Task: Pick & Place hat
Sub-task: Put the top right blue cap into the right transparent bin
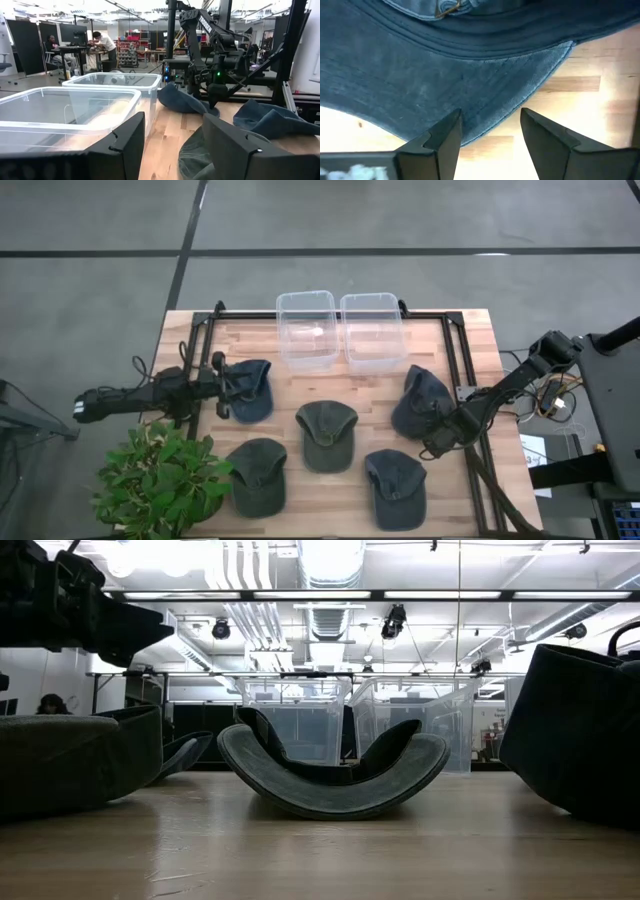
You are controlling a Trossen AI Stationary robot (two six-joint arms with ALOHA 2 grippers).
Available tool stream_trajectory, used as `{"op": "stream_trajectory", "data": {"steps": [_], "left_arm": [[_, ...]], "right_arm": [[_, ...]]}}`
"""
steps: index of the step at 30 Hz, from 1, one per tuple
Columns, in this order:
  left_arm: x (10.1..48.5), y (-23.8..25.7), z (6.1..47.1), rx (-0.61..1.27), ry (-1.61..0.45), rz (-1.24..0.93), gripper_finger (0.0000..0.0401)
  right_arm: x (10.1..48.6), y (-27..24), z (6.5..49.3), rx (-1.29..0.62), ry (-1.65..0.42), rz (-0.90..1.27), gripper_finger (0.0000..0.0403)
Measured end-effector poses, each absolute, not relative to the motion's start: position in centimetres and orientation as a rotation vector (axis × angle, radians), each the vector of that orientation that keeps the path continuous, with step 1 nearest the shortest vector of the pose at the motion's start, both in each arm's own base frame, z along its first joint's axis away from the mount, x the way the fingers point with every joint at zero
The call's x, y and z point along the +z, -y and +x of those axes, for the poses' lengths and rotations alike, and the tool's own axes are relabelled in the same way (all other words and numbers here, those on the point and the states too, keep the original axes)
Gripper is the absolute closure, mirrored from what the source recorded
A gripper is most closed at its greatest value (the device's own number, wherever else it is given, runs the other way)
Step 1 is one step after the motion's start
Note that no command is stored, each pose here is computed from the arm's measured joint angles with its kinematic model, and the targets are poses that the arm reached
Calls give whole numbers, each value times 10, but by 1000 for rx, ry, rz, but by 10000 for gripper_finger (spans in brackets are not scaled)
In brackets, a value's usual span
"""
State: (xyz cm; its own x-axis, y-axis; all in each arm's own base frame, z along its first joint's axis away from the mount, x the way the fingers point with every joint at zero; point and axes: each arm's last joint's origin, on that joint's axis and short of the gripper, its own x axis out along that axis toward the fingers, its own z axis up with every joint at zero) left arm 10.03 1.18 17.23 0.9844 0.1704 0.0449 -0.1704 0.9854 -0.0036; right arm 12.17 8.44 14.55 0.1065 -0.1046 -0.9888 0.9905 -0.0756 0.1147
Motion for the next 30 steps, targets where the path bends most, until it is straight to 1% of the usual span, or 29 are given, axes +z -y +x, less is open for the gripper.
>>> {"op": "stream_trajectory", "data": {"steps": [10,13,18,30], "left_arm": [[173,-12,100,171,51,0,208],[173,-12,100,171,51,0,208],[173,-12,100,172,51,0,208],[173,-12,100,171,52,-11,208]], "right_arm": [[146,-84,124,-1209,-948,1233,205],[146,-84,124,-1205,-944,1231,211],[146,-83,124,-1198,-914,1216,238],[146,-82,125,-1181,-878,1185,324]]}}
